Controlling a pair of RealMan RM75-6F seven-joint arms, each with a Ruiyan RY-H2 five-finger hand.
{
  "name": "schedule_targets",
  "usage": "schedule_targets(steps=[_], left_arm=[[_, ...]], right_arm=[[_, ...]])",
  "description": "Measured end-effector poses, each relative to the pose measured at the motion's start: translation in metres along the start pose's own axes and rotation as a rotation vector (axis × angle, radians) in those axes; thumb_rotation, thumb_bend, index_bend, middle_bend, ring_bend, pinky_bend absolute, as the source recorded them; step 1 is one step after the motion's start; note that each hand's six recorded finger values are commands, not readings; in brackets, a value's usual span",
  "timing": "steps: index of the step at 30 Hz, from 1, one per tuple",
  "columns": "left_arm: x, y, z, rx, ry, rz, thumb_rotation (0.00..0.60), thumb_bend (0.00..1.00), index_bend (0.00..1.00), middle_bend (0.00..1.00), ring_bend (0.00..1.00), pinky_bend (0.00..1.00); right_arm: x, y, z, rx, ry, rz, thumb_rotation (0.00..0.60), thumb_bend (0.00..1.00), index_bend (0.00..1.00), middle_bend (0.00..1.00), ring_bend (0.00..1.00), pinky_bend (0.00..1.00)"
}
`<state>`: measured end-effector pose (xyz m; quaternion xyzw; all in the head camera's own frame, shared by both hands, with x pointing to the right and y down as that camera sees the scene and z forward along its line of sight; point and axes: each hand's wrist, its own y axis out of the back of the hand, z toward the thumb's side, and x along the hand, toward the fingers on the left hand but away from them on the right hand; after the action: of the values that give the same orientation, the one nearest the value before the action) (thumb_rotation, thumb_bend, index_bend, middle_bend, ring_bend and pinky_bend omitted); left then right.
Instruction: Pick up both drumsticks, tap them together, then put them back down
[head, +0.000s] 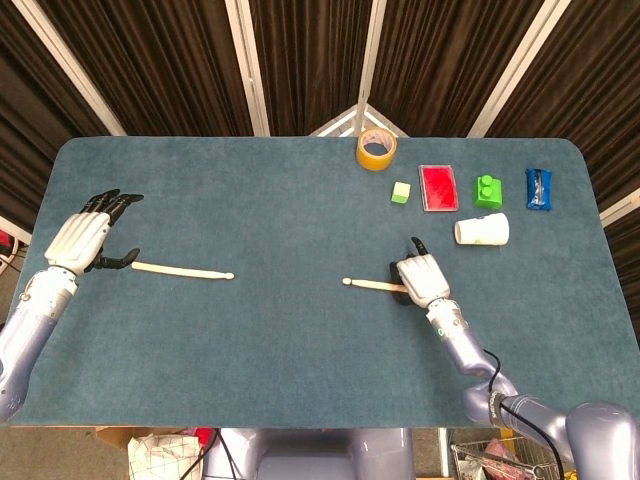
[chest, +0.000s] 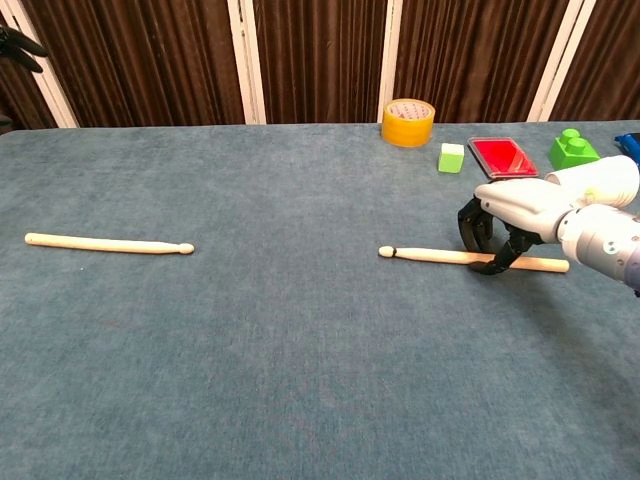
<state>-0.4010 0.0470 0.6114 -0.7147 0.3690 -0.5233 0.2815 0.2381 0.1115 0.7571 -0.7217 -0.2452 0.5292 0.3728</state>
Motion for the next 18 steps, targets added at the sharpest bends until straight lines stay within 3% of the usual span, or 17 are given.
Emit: schedule_targets(steps=[7, 18], left_arm=[[0.0019, -0.0025, -0.0021, -0.004, 0.005, 0.002, 0.600, 0.46, 0.12, 0.11, 0.00, 0.00], [0.0030, -0.0040, -0.0007, -0.005, 0.006, 0.000, 0.600, 0.46, 0.12, 0.11, 0.00, 0.00]], right_arm=[[0.0041, 0.0000, -0.0005, 0.005, -0.003, 0.011, 0.600, 0.41, 0.63, 0.60, 0.42, 0.04], [0.0090, 0.0015, -0.0002, 0.005, -0.016, 0.053, 0.600, 0.41, 0.31, 0.50, 0.41, 0.04]])
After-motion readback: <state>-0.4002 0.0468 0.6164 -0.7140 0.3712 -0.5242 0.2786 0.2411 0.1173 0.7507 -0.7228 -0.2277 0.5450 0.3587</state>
